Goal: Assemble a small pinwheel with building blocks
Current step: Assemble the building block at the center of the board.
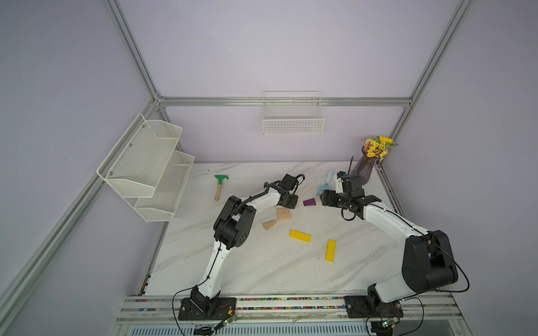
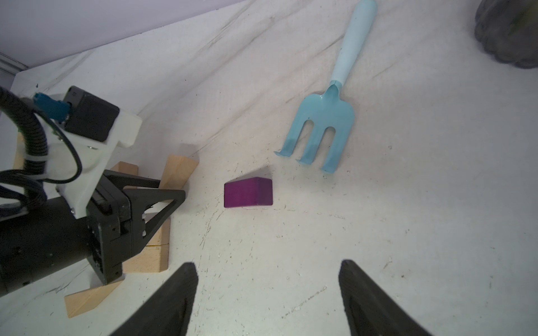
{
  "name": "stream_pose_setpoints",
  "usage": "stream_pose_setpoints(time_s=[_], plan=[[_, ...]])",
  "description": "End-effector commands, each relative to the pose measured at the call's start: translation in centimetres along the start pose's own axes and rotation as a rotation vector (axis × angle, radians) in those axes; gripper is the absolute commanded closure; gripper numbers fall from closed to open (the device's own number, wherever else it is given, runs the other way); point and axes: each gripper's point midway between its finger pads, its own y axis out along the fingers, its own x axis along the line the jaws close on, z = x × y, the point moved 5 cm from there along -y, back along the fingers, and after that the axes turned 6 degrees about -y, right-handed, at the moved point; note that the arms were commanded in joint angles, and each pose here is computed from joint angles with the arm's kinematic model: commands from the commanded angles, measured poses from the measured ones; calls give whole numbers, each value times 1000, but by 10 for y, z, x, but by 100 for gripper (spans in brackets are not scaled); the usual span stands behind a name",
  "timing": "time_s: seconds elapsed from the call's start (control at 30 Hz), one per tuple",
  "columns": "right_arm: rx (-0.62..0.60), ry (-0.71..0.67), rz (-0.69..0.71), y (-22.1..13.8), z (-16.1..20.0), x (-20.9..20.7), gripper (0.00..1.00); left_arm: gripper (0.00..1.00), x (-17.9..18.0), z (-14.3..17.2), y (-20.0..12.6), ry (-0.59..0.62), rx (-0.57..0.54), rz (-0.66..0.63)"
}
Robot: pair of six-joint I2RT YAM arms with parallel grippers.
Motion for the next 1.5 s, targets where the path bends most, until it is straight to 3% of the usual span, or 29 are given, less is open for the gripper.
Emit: stream_pose_setpoints(time_s=[0.0,0.33,0.53,0.77,1.1,1.27,1.47], plan=[[-4,10,2,5,0,-2,20,71,-8,4,-12,-11,16,26],[-1,7,7,6,0,-2,19,67,-9,2,-14,-9,7,26],[7,-20,30,11,-4,-5,19,50,-10,-6,-25,-12,-34,30],[-18,-88,67,9,-20,-6,17,43,-15,-26,-50,-12,-118,45],[-8,-363,127,22,-36,-11,16,37,-25,-64,-135,-11,-337,119],[20,-544,77,42,-27,-9,16,25,-12,-58,-187,-17,-454,92],[45,-710,20,63,-13,-7,18,2,10,-25,-237,34,-552,56]])
